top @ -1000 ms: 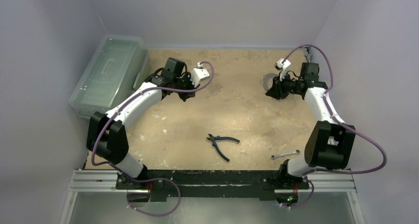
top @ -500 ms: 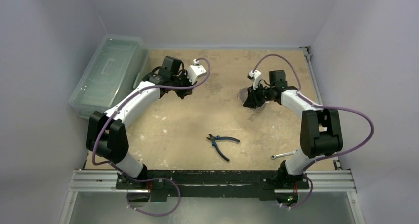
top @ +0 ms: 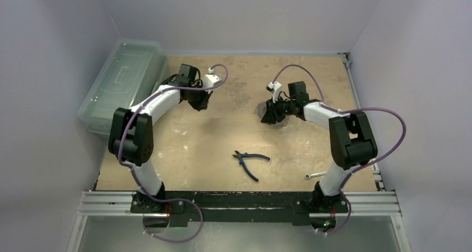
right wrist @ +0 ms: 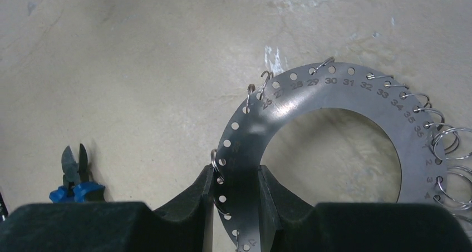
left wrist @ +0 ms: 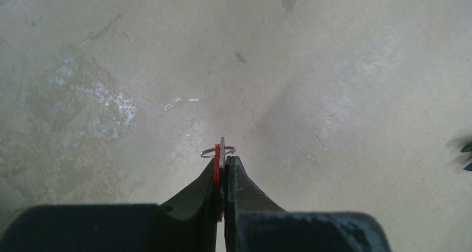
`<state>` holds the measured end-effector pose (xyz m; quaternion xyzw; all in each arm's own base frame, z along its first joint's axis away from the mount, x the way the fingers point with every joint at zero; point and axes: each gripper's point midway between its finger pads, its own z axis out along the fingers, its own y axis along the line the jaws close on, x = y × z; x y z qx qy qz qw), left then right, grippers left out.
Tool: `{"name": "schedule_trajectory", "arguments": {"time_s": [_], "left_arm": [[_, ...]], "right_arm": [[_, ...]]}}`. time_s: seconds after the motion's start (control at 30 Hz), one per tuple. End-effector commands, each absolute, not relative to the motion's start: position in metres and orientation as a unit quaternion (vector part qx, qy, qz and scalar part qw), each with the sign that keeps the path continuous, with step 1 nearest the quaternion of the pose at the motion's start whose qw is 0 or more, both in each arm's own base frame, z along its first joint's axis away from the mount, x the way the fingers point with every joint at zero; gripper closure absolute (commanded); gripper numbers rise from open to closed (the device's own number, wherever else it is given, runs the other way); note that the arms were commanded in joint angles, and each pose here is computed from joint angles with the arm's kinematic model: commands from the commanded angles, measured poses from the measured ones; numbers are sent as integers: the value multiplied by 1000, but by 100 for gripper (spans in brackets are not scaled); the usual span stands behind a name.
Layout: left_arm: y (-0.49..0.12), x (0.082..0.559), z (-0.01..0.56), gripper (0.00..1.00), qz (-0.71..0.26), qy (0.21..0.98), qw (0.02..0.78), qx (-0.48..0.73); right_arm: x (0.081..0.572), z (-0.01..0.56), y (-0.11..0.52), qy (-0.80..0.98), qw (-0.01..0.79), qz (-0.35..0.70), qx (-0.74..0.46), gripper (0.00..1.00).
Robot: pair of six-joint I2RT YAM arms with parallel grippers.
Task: Remove the keys from the keyring
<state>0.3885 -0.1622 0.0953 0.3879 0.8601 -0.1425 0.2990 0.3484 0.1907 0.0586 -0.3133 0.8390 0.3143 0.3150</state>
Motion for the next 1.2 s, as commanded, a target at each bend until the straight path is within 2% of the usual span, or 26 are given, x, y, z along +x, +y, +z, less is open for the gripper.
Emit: {"name": "schedule_trajectory", "arguments": {"time_s": [0.0, 0.17, 0.33, 0.47, 0.67, 0.83, 0.93, 1.17], "left_arm": [[-158, 409, 87, 100, -134, 870, 296, 370], [-152, 408, 57, 100, -129, 886, 260, 361], [-151, 400, 37, 100, -132, 894, 235, 357], [-150, 393, 31, 100, -136, 897, 226, 354], [-142, 383, 24, 96, -122, 903, 218, 350], [-140, 376, 22, 84, -123, 903, 221, 347], [-140, 375, 23, 73, -124, 903, 221, 347], [-142, 373, 32, 63, -129, 900, 228, 349]], "right_arm": [[359, 71, 210, 827, 322, 343, -307, 80], [360, 72, 215, 828, 308, 358, -303, 58], [364, 96, 217, 815, 330, 364, -308, 39], [369, 124, 218, 805, 351, 369, -304, 31], [372, 151, 201, 801, 371, 369, -292, 25], [373, 153, 172, 807, 379, 367, -266, 25], [371, 147, 162, 809, 385, 365, -253, 25], [370, 145, 160, 805, 395, 361, -256, 24]]}}
